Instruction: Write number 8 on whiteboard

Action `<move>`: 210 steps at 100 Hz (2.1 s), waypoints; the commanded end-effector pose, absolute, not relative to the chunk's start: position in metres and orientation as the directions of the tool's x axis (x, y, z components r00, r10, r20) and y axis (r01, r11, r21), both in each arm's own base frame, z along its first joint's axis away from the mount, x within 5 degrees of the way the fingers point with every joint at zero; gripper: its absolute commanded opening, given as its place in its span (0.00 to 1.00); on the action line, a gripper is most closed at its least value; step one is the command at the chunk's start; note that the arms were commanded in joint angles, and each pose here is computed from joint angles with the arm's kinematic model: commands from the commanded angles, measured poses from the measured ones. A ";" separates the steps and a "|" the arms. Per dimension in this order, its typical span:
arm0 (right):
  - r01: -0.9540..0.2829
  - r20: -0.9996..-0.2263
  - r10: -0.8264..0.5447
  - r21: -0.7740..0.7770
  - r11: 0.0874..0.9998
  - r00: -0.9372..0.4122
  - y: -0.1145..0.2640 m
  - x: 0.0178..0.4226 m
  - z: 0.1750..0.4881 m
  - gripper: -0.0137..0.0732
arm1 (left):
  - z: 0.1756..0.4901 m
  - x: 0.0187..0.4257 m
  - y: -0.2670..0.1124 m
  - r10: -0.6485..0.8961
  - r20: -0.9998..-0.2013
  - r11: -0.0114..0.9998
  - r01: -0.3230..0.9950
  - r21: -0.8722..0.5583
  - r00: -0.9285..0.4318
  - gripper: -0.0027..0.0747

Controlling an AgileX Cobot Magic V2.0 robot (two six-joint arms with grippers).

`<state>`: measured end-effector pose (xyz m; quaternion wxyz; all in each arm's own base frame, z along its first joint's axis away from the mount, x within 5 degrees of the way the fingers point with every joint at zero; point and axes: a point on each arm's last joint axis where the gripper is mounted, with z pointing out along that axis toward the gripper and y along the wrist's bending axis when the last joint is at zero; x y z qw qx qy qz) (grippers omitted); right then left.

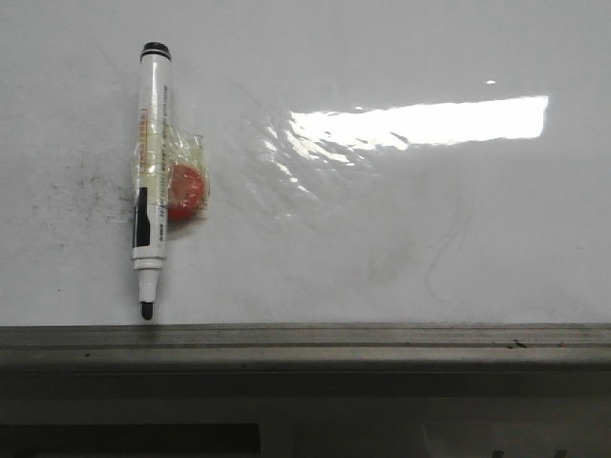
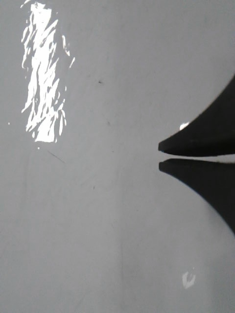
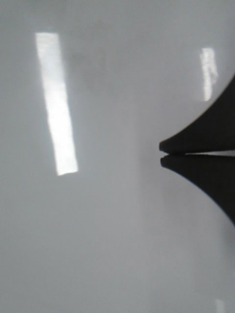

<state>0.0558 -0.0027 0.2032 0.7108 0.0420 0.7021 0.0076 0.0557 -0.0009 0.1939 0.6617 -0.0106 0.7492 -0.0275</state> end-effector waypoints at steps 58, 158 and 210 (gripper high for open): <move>0.053 -0.998 0.051 0.052 0.997 0.029 -0.003 0.051 0.238 0.08 | 0.236 0.050 -0.002 -0.150 -0.988 0.988 0.048 -0.148 0.041 0.01; 0.059 -0.990 0.085 0.079 0.995 -0.115 -0.004 0.076 0.259 0.08 | 0.293 0.071 -0.006 -0.174 -0.968 0.982 0.107 -0.157 0.180 0.60; 0.059 -0.989 0.085 0.079 0.995 -0.118 -0.004 0.076 0.258 0.08 | 0.276 0.092 -0.068 -0.148 -0.985 0.791 0.587 -0.171 -0.087 0.60</move>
